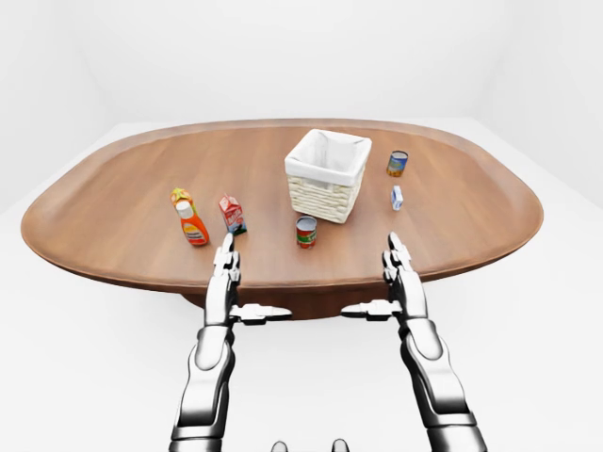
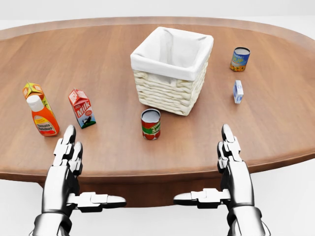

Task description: Pick the milk and place it in the basket.

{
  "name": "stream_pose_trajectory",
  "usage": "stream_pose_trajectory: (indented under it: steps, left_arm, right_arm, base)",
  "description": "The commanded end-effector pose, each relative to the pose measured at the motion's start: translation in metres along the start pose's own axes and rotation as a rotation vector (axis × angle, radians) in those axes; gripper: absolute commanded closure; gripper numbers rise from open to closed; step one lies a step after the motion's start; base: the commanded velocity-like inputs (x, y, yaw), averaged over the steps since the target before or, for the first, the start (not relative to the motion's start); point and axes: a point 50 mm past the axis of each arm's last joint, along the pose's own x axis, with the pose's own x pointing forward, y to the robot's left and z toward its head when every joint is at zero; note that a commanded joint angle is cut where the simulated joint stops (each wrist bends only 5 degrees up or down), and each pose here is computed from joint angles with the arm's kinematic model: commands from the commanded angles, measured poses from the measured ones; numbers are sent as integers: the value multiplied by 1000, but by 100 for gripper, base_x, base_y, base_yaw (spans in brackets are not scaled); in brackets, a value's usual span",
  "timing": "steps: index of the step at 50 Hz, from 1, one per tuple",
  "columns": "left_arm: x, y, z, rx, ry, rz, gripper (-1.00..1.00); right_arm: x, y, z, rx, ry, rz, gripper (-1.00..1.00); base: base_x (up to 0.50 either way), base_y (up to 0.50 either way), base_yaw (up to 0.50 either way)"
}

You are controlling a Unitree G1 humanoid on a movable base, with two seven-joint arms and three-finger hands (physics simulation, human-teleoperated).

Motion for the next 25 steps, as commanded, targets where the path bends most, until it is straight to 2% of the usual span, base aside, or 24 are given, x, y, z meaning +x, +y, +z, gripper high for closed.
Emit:
stream_pose_trajectory:
  steps: [1,16,22,25]
  left_arm:
    - [1,8,2,-4,-19,3,-100]
    - [-1,17,16,34,-71,43,-100]
    - [-5,24,33,135,-162,79,-100]
    - [-13,28,47,184,-219,94,-100]
  right_arm:
    - [0,-7,1,-11,29,-34,-100]
    - [-6,-5,12,-1,-20,-11,-100]
    - [-13,-5,24,-51,-75,-26,-100]
    - [-18,-6,35,-63,-120,-29,-100]
  base:
    - [0,0,0]
    - [0,0,0]
    - [0,0,0]
    - [0,0,0]
